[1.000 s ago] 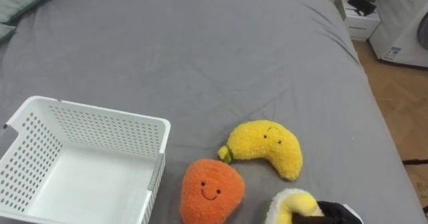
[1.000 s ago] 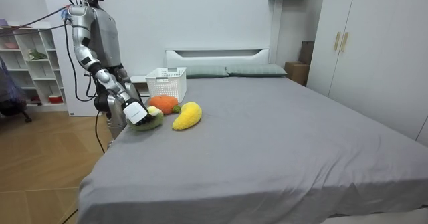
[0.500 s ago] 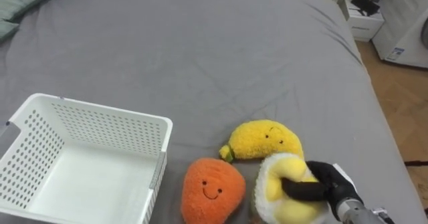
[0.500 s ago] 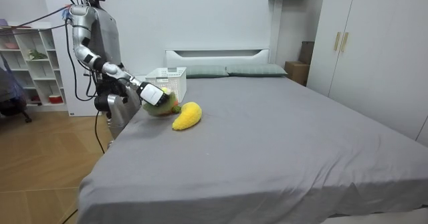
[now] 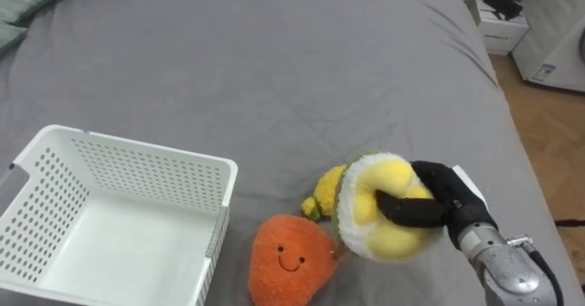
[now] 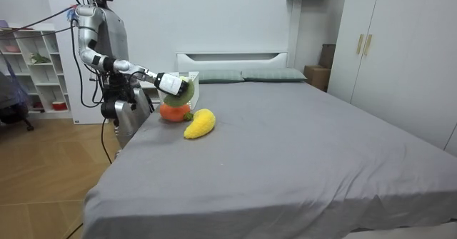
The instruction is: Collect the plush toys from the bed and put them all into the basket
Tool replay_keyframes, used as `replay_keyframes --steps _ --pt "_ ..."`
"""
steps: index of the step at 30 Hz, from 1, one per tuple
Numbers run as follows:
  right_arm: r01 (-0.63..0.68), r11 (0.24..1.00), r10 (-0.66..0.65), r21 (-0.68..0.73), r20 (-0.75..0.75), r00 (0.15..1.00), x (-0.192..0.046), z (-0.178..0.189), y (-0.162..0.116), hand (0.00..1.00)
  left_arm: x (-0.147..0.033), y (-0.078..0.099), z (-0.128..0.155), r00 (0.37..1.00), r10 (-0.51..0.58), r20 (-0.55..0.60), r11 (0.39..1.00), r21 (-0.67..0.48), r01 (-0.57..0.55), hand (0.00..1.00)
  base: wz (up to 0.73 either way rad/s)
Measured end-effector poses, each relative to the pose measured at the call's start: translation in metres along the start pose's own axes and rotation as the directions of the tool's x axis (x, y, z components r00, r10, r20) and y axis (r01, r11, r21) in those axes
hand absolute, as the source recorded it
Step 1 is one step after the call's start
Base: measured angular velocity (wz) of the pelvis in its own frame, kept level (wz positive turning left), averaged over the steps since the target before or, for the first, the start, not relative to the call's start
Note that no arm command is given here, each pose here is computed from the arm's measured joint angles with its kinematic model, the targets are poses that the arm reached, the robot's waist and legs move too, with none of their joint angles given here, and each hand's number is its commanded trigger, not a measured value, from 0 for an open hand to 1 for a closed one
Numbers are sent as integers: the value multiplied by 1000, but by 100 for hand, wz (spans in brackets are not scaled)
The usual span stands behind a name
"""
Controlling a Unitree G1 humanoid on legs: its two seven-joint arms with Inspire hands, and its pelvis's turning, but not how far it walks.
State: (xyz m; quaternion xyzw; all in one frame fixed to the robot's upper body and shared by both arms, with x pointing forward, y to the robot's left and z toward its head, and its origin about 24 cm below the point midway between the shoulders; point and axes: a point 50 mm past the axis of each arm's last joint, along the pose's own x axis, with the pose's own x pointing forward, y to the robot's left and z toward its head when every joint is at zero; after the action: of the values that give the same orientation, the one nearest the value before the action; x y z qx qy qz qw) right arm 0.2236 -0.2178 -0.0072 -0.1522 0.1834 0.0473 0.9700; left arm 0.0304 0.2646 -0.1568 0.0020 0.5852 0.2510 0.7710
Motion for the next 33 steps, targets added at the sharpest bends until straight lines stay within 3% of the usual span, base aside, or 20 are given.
replay_keyframes --steps 10,33 --pt "-52 998 57 -35 174 983 4 46 5 100 0 -4 4 999 -40 8 999 -4 40 0 0" --pt "-185 968 230 -171 297 927 17 99 42 100 2 -4 6 999 -34 0 999 -9 34 0 7"
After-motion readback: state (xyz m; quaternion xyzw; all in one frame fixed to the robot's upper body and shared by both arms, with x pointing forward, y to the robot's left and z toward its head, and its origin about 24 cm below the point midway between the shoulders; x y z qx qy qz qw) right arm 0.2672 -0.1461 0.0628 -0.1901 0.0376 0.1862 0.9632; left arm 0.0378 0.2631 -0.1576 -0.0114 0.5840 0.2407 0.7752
